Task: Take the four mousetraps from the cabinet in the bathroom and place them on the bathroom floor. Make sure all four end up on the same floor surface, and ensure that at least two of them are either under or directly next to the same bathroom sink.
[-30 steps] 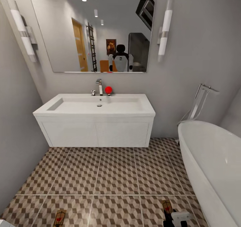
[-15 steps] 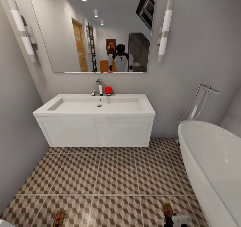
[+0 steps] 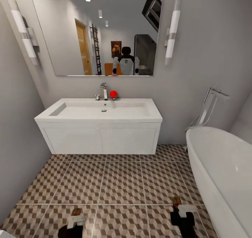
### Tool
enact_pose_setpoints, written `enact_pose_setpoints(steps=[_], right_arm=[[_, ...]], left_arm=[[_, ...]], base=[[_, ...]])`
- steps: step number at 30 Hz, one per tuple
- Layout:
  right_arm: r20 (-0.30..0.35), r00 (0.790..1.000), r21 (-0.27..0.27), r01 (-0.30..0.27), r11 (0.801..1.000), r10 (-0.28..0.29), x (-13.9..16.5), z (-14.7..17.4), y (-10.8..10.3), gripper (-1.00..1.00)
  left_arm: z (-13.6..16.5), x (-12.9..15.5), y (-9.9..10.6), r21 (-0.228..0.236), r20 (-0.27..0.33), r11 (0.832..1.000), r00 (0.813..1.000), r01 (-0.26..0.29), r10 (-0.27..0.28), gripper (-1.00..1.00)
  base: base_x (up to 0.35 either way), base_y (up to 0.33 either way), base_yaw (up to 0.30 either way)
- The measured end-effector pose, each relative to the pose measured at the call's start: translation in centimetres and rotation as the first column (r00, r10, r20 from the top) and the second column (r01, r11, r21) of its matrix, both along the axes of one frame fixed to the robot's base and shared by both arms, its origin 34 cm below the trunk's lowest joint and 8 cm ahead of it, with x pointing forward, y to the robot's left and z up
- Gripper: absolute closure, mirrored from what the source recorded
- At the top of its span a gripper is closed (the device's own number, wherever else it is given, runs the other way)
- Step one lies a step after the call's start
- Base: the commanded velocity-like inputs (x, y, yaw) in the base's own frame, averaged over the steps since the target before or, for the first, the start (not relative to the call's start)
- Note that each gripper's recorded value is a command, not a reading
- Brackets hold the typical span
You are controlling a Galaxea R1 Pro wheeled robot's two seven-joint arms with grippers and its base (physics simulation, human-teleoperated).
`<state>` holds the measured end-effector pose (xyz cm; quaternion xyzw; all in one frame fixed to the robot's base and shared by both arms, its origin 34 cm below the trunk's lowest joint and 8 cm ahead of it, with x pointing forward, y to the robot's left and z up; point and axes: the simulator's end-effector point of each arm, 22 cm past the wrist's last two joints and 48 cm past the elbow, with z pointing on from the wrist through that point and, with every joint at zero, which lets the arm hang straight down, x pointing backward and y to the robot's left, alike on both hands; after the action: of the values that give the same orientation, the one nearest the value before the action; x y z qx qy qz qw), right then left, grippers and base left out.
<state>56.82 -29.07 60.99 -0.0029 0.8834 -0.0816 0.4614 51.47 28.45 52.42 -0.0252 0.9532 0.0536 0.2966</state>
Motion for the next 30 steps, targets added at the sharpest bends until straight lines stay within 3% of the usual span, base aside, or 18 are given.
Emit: enact_pose_setpoints(steps=[3,9,13,19,26,30], right_arm=[[0.017,1.0,0.007,0.003,1.0,-0.003,3.1,1.5,0.5,1.0],[0.017,1.0,0.041,0.003,0.999,-0.004,9.2,4.6,2.8,1.0],[-0.006,1.0,0.059,0.002,0.998,-0.002,11.9,6.2,4.2,1.0],[-0.093,0.996,0.064,0.003,0.998,0.003,13.9,7.1,5.2,1.0],[-0.177,0.984,0.055,0.006,0.998,0.004,14.4,7.3,5.2,1.0],[-0.183,0.983,0.054,0.006,0.999,0.004,14.4,7.3,5.2,1.0]], left_arm=[[1.9,2.4,-0.4,-0.039,-0.027,0.999,1.0,-0.01,0.009,1.0],[6.4,8.6,1.4,-0.088,-0.066,0.992,0.994,-0.091,0.086,1.0],[9.0,12.3,1.7,-0.093,-0.059,0.992,0.995,-0.089,0.084,1.0],[11.1,14.7,2.0,-0.078,-0.094,0.994,0.993,-0.073,0.065,1.0],[8.1,12.2,4.5,-0.012,-0.206,0.994,0.973,-0.105,0.1,1.0],[7.1,11.8,5.5,0.003,-0.183,0.992,0.976,-0.123,0.122,1.0]], base=[[0.0,0.0,0.0],[0.0,0.0,0.0],[0.0,0.0,0.0],[0.0,0.0,0.0],[0.0,0.0,0.0],[0.0,0.0,0.0]])
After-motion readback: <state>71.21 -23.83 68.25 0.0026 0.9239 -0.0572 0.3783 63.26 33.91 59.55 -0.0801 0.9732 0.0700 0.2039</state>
